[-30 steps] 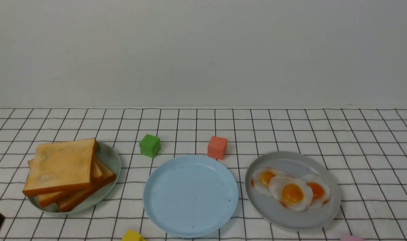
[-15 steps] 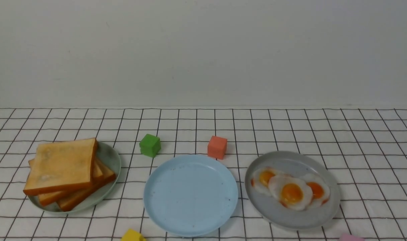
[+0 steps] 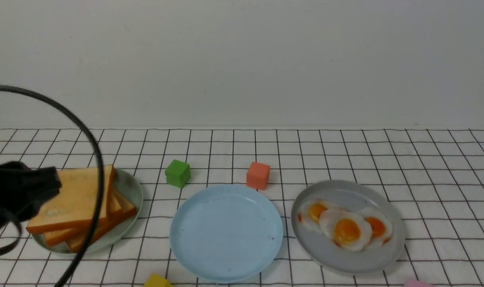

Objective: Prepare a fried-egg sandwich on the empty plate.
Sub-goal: Use the left arm to grab a slice of bread

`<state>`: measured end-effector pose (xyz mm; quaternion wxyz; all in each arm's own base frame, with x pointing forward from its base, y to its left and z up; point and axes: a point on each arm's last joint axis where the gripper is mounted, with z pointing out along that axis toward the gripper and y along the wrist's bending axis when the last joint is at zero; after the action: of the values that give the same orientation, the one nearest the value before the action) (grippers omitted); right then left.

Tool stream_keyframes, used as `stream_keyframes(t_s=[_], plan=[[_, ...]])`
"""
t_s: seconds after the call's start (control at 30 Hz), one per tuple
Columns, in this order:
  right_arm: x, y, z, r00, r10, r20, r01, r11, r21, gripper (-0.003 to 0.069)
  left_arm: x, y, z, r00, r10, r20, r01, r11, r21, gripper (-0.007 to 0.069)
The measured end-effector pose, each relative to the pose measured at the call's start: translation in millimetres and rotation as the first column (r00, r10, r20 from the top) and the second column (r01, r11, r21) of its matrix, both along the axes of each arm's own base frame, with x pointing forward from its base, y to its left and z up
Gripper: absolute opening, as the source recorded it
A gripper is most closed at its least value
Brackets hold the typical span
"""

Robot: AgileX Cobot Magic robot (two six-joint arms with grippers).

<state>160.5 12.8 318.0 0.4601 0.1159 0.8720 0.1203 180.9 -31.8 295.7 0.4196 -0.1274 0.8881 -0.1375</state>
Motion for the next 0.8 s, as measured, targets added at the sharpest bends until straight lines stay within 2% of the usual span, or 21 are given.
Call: stream_keyframes(t_s=[0.1, 0.2, 0.4, 0.6, 0.8], plan=[[5, 15, -10, 0.990, 0.115, -0.084, -0.116, 0.993, -0.007, 0.0241, 20, 5, -10, 0.992, 0.054, -0.116, -0.054, 0.999, 0.005, 0.0238], [8, 34, -23, 0.953, 0.238, -0.186, -0.240, 0.971, 0.012, 0.0241, 41, 21, -6, 0.970, 0.144, -0.199, -0.145, 0.989, 0.005, 0.0238], [14, 55, -39, 0.896, 0.346, -0.279, -0.348, 0.936, 0.046, 0.0241, 70, 66, -3, 0.911, 0.261, -0.318, -0.271, 0.963, 0.013, 0.0238], [15, 57, -40, 0.890, 0.354, -0.289, -0.355, 0.933, 0.050, 0.0241, 92, 100, -23, 0.869, 0.268, -0.416, -0.281, 0.959, 0.030, 0.0238], [15, 57, -40, 0.890, 0.354, -0.288, -0.355, 0.933, 0.050, 0.0241, 120, 115, -55, 0.844, 0.155, -0.514, -0.205, 0.978, -0.041, 0.0238]])
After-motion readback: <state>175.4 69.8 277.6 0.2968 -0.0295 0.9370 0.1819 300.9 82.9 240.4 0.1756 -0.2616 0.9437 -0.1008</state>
